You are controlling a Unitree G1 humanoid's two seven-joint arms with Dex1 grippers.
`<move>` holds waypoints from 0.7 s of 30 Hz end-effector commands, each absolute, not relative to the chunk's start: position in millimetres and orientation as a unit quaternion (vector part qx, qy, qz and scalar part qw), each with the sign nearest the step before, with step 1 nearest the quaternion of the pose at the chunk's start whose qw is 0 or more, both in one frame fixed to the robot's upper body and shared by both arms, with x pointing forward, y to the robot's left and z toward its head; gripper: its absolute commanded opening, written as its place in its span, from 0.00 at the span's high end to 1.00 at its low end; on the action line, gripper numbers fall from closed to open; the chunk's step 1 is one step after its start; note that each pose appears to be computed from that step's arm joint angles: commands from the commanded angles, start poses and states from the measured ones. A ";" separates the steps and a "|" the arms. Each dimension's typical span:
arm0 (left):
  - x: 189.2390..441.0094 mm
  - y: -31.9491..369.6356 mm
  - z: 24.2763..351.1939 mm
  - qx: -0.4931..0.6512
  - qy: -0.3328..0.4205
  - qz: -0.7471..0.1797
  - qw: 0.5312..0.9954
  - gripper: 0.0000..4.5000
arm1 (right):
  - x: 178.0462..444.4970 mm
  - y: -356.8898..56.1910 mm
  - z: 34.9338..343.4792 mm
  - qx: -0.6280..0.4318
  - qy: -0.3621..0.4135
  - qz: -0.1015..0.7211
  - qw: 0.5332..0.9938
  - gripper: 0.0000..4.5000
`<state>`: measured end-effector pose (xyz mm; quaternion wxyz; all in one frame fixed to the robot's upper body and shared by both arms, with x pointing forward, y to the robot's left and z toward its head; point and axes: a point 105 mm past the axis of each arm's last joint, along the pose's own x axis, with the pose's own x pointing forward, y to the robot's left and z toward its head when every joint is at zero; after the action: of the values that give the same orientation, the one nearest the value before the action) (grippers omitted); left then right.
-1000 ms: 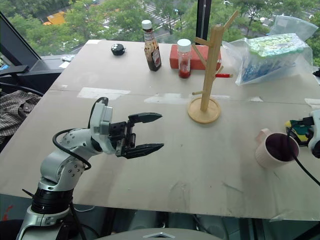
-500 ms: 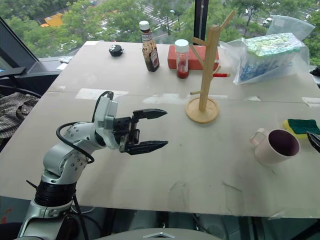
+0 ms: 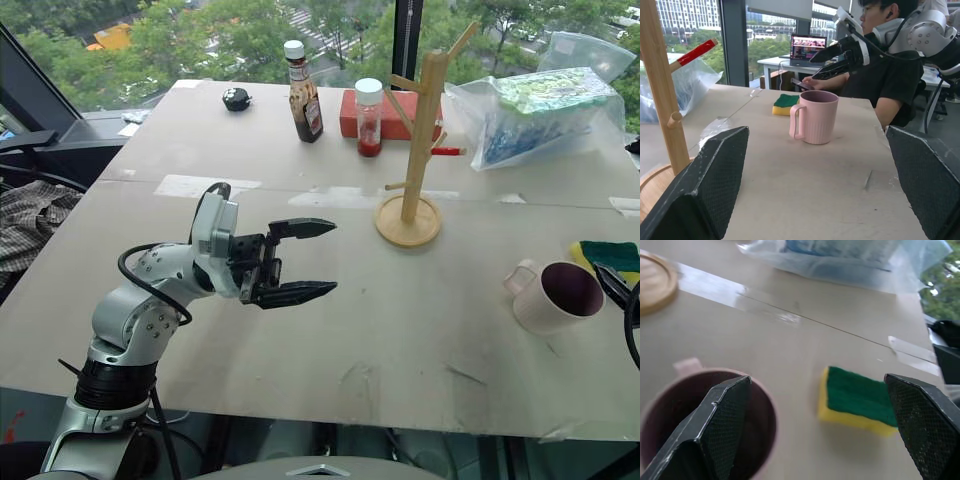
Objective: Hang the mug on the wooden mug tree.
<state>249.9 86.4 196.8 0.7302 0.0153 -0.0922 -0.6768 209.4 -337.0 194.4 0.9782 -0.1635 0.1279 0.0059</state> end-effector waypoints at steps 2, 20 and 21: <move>244.9 86.1 198.5 0.026 -0.102 -0.681 0.724 0.00 | 212.9 -320.6 208.5 -0.163 0.103 0.050 0.980 0.04; 245.6 88.6 197.1 0.024 -0.102 -0.674 0.732 0.00 | 225.3 -182.9 151.2 -0.044 0.126 0.098 0.986 0.04; 245.6 88.1 197.3 0.023 -0.102 -0.674 0.731 0.00 | 223.6 -176.7 147.7 -0.044 0.127 0.102 0.986 0.04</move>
<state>248.5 90.6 189.7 0.7374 0.0114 -0.0840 -0.6701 225.2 -181.0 143.4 0.9817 -0.0234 0.1469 0.1190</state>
